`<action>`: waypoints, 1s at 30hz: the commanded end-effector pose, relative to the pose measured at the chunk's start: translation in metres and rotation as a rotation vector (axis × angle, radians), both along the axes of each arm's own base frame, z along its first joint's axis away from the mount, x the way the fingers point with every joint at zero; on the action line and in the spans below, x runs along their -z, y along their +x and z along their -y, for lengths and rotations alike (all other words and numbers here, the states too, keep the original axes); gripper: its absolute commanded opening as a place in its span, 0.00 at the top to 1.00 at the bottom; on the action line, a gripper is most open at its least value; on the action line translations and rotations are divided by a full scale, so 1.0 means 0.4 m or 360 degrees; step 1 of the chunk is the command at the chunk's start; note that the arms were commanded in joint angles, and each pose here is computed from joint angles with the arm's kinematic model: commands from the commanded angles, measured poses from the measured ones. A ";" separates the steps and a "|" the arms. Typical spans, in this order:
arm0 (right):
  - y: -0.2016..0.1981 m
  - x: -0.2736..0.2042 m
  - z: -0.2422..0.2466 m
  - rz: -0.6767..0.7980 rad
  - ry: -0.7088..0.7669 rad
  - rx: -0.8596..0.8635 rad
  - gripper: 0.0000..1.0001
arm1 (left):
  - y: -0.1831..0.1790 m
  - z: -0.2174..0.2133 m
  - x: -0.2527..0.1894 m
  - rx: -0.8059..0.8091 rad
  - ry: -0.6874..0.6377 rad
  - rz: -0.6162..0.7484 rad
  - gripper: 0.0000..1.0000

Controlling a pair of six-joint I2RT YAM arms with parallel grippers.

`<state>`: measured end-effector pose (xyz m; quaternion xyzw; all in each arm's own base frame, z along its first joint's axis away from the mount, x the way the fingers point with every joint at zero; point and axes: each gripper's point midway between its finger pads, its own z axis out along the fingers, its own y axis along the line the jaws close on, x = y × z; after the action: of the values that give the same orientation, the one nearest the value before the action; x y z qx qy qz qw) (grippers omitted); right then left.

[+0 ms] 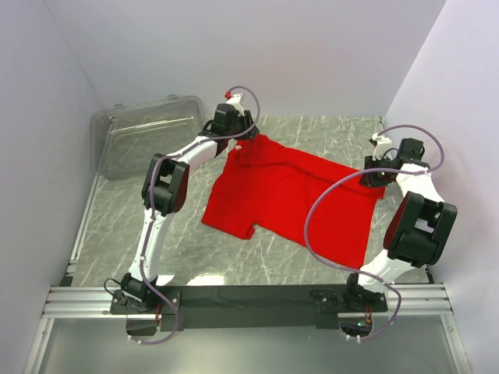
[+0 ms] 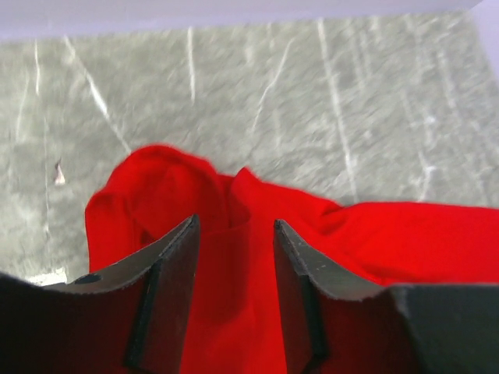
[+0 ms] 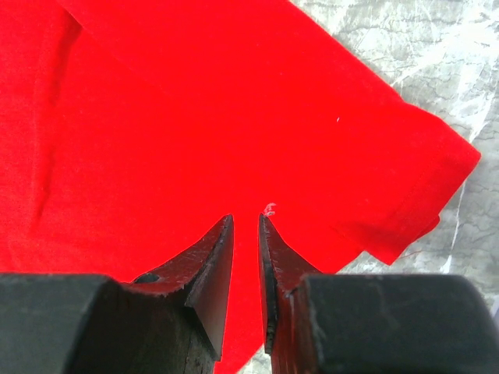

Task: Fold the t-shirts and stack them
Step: Fold the tshirt

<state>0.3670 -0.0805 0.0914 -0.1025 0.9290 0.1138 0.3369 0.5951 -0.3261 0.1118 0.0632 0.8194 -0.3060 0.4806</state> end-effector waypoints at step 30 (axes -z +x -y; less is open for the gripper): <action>-0.016 -0.028 0.003 0.0076 -0.0024 -0.0008 0.73 | -0.147 0.017 -0.169 0.0298 -0.0012 0.0392 0.99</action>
<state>0.3575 -0.0794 0.0831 -0.0976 0.9326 0.1180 0.3268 0.5489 -0.3233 0.1144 0.1216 0.8079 -0.3103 0.4861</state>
